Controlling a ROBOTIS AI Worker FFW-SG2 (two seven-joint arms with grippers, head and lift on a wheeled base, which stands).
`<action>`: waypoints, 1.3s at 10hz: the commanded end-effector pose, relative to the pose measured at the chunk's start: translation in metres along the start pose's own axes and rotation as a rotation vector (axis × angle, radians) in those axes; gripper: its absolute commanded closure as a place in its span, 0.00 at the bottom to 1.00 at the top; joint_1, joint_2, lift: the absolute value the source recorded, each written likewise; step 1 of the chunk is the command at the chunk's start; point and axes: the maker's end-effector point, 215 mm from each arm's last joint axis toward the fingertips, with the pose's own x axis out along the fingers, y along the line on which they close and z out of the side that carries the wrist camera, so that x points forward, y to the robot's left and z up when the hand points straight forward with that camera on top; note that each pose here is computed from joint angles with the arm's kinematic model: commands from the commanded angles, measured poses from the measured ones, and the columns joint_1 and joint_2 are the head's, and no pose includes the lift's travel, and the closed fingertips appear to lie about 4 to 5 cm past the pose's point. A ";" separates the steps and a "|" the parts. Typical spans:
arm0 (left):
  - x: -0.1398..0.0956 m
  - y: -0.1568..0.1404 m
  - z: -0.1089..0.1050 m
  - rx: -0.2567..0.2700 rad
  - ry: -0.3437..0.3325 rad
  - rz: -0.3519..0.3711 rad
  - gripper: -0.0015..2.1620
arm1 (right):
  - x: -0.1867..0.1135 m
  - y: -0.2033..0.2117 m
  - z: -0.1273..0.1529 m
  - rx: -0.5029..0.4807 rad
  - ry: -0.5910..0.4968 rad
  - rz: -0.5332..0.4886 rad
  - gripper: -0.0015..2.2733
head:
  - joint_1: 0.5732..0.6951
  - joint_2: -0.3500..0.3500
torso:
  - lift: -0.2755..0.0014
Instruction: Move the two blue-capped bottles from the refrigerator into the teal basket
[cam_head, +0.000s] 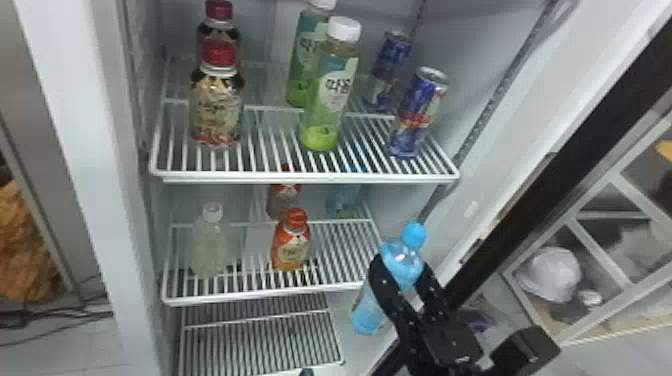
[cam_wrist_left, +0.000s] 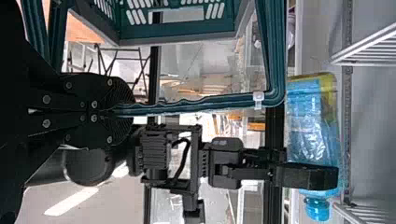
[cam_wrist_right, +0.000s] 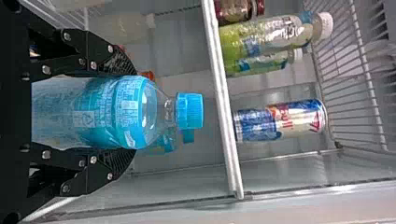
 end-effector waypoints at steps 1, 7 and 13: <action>0.000 0.000 -0.001 -0.002 0.005 0.000 0.54 | -0.014 0.007 0.004 -0.004 0.045 0.017 0.30 | 1.00 0.00 | 0.50; -0.001 0.002 -0.003 -0.002 0.010 0.005 0.54 | -0.053 -0.002 -0.023 -0.076 0.317 0.091 0.30 | 1.00 0.00 | 0.50; -0.001 0.002 -0.004 -0.006 0.007 0.004 0.54 | -0.084 0.019 -0.056 -0.025 0.502 0.168 0.30 | 1.00 0.00 | 0.50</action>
